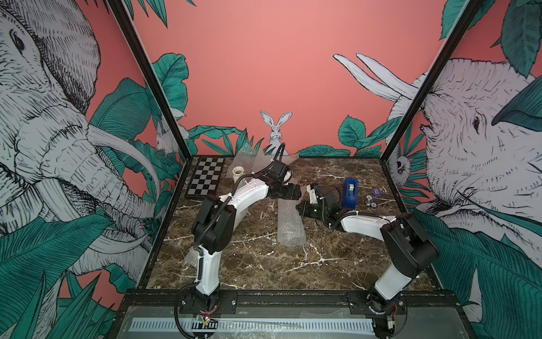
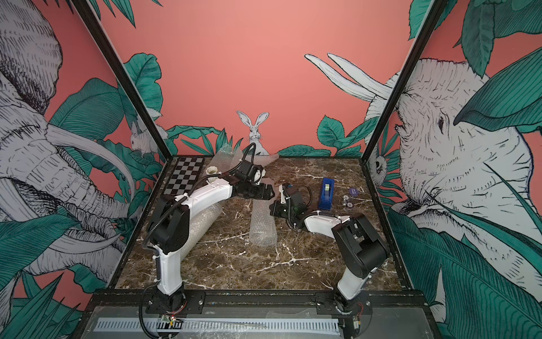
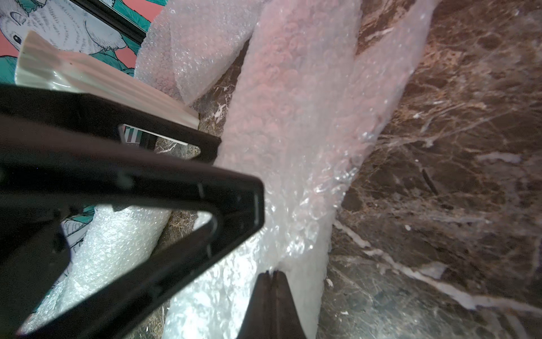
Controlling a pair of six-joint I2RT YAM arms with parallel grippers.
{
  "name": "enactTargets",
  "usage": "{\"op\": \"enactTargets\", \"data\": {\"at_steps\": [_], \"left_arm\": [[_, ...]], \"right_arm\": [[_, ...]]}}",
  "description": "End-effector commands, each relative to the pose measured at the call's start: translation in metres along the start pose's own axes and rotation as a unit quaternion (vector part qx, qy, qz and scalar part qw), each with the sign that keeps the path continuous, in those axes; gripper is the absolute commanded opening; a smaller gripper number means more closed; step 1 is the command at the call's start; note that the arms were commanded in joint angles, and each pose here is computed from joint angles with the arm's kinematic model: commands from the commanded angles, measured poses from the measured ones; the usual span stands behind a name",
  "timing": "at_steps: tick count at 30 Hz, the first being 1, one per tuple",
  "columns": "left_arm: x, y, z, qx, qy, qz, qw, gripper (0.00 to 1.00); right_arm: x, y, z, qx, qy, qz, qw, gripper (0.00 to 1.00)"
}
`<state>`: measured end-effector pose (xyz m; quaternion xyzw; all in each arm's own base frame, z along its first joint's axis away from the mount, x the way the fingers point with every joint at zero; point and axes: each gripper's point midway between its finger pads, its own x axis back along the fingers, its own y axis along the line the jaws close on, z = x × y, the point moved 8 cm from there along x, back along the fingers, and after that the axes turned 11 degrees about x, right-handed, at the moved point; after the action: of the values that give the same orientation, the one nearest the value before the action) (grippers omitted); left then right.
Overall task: Wrap vases in bubble wrap
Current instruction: Wrap the vase in bubble wrap.
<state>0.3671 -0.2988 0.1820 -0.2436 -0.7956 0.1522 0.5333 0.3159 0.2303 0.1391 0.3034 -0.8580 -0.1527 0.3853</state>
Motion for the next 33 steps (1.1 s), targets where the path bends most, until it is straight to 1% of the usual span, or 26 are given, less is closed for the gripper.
{"op": "enactTargets", "data": {"at_steps": [1, 7, 16, 20, 23, 33], "left_arm": [[0.005, -0.007, 0.004, -0.015, 0.002, 0.012, 1.0, 0.93], [-0.01, 0.0, 0.01, -0.014, 0.027, -0.012, 0.999, 0.92], [-0.024, 0.008, 0.015, -0.012, 0.045, -0.056, 0.997, 0.82], [-0.026, 0.016, 0.015, 0.002, 0.049, -0.098, 0.994, 0.77], [-0.028, 0.021, 0.015, 0.012, 0.046, -0.117, 0.992, 0.73], [-0.035, 0.028, 0.018, 0.02, 0.052, -0.14, 0.989, 0.62]], "right_arm": [[-0.002, 0.008, -0.014, 0.016, -0.031, -0.012, 0.999, 0.0], [-0.001, 0.018, -0.021, 0.026, -0.045, -0.03, 0.998, 0.0], [-0.002, 0.023, -0.023, 0.034, -0.055, -0.032, 0.997, 0.0], [-0.003, 0.024, -0.023, 0.035, -0.055, -0.032, 0.997, 0.0], [-0.005, 0.025, -0.022, 0.036, -0.053, -0.029, 0.998, 0.0], [-0.006, 0.024, -0.019, 0.036, -0.051, -0.025, 0.998, 0.0]]}}
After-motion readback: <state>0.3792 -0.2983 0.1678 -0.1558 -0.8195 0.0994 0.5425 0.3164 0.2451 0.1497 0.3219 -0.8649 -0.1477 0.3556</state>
